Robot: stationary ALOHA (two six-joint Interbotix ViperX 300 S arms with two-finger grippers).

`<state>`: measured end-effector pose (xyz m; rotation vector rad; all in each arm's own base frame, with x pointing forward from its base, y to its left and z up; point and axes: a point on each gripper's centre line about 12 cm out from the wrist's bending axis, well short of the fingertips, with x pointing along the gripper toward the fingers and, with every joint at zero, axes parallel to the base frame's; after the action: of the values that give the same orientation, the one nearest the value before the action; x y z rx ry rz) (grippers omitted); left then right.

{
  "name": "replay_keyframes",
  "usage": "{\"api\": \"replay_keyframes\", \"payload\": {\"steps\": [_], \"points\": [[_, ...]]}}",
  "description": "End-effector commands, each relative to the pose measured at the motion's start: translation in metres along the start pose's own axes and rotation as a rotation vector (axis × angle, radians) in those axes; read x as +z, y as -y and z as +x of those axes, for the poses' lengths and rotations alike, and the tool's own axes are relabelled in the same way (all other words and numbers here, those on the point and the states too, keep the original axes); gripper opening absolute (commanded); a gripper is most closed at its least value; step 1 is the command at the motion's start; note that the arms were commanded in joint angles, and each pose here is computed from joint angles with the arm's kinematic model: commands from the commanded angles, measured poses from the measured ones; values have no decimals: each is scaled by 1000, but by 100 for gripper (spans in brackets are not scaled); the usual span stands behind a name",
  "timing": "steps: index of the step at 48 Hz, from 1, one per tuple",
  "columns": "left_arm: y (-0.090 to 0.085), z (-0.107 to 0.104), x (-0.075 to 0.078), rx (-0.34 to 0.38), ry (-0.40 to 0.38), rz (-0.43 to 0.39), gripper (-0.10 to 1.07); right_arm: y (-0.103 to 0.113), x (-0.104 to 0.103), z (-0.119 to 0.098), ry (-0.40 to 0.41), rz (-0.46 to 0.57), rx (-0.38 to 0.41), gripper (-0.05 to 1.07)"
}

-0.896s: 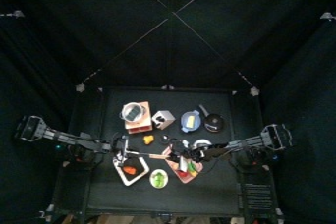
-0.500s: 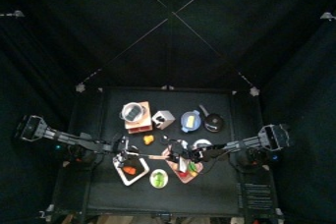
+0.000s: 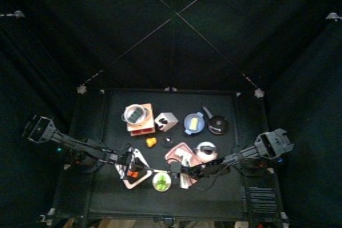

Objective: Cut starfruit

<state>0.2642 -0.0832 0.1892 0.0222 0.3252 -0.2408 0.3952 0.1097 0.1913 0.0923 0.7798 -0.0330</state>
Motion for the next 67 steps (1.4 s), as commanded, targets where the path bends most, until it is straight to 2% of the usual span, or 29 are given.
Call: {"api": "replay_keyframes", "payload": {"steps": [1,8,16,24,30,48,56,67], "points": [[14,10,4,-25,-5,8,38,-8,6,-2,7,11,8,30],[23,16,0,-10,-29,5,38,-12,3,3,-10,53,18,30],[35,9,-14,30,-52,-61,38,-25,5,2,1,70,33,30],[34,1,-22,119,-50,-65,37,-33,-3,7,-20,79,17,30],[35,5,-33,150,-106,-56,37,-34,-10,14,-35,67,-2,30],[50,15,-43,92,-186,-45,37,-42,-12,24,-45,57,8,30],[57,13,-44,65,-188,-26,38,-50,-12,22,-41,54,29,30],[57,13,-47,63,-197,-20,38,-50,-16,27,-50,51,28,30]]}}
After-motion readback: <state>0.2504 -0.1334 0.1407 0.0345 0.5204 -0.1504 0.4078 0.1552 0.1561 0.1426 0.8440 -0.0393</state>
